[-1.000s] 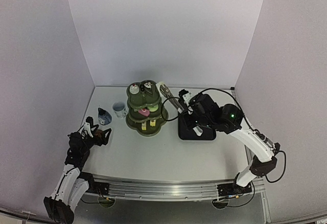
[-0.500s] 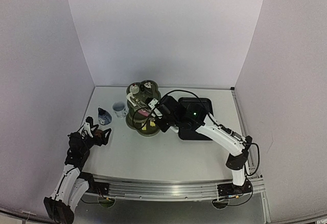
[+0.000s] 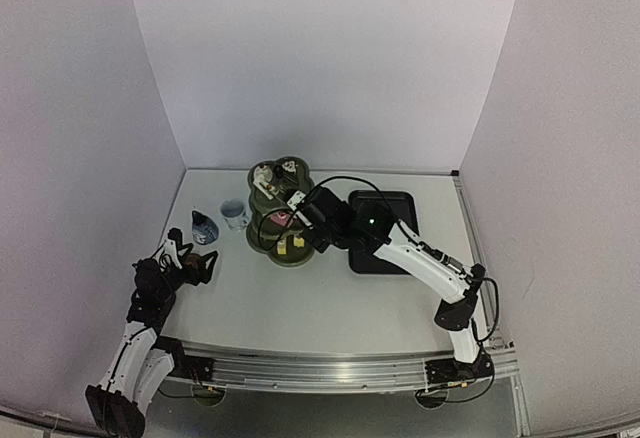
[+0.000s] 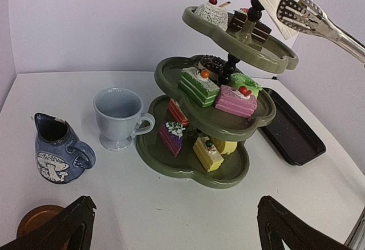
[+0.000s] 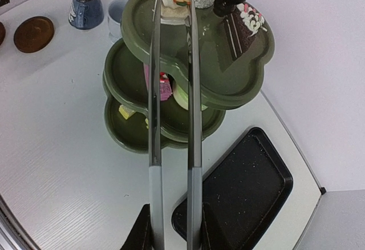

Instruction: Serve the afternoon tea

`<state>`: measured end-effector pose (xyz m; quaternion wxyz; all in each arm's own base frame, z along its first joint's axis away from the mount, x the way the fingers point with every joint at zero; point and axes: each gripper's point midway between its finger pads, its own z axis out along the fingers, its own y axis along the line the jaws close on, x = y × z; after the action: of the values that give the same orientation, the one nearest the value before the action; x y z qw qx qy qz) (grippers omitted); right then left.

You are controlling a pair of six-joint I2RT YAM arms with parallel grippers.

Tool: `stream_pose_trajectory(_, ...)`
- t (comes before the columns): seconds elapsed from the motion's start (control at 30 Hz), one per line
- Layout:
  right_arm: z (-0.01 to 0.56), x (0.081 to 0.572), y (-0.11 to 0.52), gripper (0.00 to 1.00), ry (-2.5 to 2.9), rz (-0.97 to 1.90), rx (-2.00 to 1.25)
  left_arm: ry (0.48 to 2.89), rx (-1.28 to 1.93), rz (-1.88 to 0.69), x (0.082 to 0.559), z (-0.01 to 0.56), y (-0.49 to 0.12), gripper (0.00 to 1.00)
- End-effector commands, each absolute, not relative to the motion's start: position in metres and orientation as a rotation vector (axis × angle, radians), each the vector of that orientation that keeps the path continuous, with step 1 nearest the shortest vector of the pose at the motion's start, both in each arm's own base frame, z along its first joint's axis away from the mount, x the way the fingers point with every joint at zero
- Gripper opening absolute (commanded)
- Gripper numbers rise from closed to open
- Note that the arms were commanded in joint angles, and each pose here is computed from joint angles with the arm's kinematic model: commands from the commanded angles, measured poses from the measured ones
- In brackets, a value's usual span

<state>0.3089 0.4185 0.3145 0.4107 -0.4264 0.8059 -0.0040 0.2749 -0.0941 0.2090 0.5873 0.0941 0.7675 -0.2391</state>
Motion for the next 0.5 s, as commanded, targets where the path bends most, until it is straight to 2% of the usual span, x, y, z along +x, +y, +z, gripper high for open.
stream_pose_trajectory(0.0,0.328,0.322,0.408,0.02,1.991,-0.077,-1.018,1.759,0.234,-0.552,0.276,0.216,-0.095,1.0)
stream_pose_trajectory(0.2,0.31,0.331,0.399,0.03,2.027,-0.164,-1.032,1.759,0.234,-0.553,0.275,0.216,-0.095,1.0)
stream_pose_trajectory(0.47,0.299,0.326,0.402,0.06,2.056,-0.136,-1.077,1.756,0.229,-0.548,0.275,0.217,-0.094,1.0)
